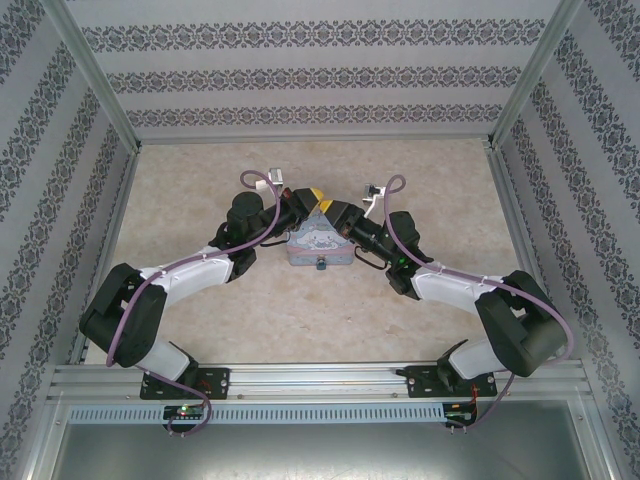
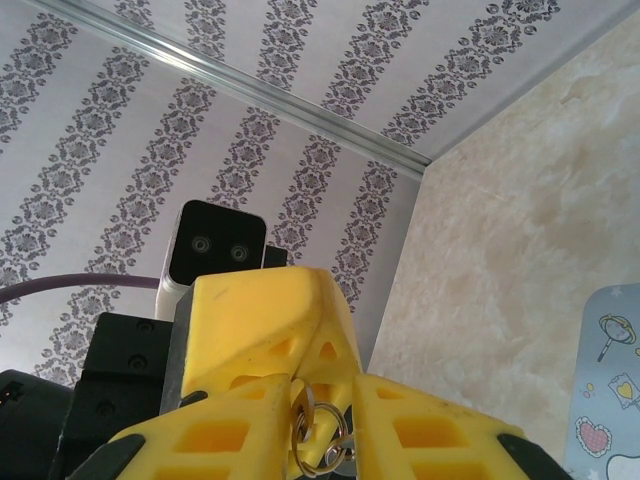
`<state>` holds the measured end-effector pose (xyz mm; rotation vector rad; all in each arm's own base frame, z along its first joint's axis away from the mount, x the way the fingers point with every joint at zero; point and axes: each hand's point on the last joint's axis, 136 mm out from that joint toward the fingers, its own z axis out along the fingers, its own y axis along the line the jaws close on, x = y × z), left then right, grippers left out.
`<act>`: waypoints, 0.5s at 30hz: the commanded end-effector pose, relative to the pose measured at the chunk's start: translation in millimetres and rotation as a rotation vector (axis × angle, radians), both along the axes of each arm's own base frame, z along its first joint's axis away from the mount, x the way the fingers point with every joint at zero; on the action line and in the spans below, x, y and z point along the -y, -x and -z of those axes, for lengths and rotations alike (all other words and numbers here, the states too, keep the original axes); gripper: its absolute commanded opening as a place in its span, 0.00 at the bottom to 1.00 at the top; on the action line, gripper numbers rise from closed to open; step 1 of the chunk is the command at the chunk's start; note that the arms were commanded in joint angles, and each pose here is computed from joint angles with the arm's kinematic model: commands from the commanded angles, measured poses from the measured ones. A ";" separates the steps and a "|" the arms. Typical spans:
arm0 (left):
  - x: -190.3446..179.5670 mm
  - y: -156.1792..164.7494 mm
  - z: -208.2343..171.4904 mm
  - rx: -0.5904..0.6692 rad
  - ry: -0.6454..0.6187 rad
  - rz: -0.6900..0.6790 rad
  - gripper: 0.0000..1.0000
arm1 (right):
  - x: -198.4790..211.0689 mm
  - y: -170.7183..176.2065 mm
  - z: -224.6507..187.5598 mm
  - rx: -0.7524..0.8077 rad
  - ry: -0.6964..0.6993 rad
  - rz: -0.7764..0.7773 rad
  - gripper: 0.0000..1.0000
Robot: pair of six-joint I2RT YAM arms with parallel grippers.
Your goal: Unlock the padlock with the key
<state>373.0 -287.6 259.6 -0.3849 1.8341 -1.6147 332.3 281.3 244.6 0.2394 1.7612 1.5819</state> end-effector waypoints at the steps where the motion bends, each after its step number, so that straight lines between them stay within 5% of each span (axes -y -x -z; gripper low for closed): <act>1: -1.6 1.7 -14.9 0.070 0.003 0.008 0.00 | -6.6 -1.7 -14.6 0.038 -0.024 -0.012 0.24; 15: 4.6 3.7 -17.1 0.092 -0.049 0.033 0.00 | -14.1 -4.1 -11.5 0.023 -0.021 -0.035 0.23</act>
